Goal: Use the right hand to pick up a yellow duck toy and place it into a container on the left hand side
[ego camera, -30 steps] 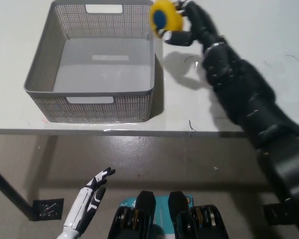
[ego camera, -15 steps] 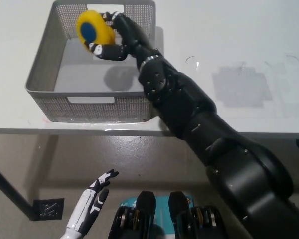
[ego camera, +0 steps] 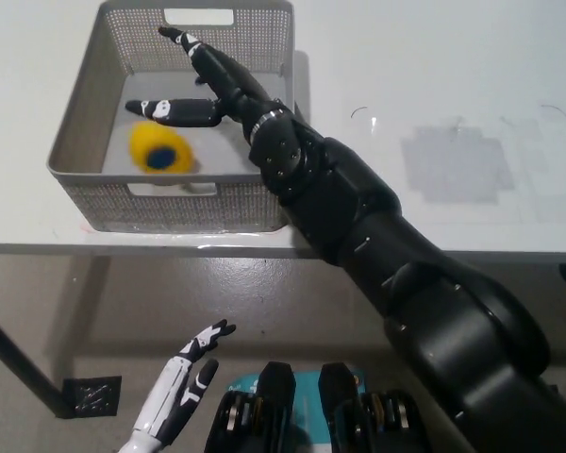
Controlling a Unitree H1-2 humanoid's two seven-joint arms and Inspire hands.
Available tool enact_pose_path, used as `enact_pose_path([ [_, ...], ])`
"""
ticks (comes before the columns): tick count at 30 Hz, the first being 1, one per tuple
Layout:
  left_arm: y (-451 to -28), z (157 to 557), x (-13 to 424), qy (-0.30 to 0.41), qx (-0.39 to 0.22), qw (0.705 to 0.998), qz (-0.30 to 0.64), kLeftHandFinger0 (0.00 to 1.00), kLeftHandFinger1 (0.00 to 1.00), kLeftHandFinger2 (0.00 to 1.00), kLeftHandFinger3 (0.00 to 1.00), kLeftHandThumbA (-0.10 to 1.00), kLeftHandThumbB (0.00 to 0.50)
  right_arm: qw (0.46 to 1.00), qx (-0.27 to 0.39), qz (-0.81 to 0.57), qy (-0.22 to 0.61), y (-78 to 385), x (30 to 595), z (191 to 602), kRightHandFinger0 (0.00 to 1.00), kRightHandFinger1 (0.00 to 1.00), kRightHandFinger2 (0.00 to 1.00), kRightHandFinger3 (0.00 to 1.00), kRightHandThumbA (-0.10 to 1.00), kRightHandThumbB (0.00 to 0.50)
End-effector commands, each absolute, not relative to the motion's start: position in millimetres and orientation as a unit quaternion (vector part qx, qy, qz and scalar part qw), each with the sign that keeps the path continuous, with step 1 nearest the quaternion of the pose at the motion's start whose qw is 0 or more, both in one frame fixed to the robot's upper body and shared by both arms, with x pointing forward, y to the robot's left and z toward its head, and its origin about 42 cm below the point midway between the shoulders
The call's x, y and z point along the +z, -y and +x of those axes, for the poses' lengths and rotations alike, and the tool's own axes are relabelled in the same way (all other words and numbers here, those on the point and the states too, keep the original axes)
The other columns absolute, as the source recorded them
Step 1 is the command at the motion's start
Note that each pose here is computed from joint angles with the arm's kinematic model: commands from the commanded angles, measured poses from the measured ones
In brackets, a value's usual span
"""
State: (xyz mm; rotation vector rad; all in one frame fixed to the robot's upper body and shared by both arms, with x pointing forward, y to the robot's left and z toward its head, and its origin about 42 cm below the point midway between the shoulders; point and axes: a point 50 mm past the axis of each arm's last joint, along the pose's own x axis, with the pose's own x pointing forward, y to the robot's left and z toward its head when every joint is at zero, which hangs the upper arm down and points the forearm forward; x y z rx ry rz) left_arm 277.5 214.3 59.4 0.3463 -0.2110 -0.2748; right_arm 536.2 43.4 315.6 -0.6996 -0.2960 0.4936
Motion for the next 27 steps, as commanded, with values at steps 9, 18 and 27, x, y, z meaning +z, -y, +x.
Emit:
enact_pose_path([
  [9, -213, 283, 73, 0.144, -0.158, 0.956, 0.2, 1.0, 1.0, 1.0, 1.0, 1.0, 0.5, 0.887, 0.182, -0.317, 0.281, 13, 428, 556, 1.0, 1.0, 1.0, 1.0, 1.0, 0.454],
  [18, -220, 282, 73, 0.141, -0.164, 0.953, 0.213, 1.0, 1.0, 1.0, 1.0, 1.0, 0.5, 0.863, 0.095, -0.307, 0.391, 120, 489, 510, 1.0, 1.0, 1.0, 1.0, 1.0, 0.451],
  [27, -222, 277, 65, 0.128, -0.153, 0.958, 0.205, 1.0, 1.0, 1.0, 1.0, 1.0, 0.5, 0.873, 0.088, -0.247, 0.412, 202, 407, 424, 1.0, 1.0, 1.0, 1.0, 1.0, 0.418],
])
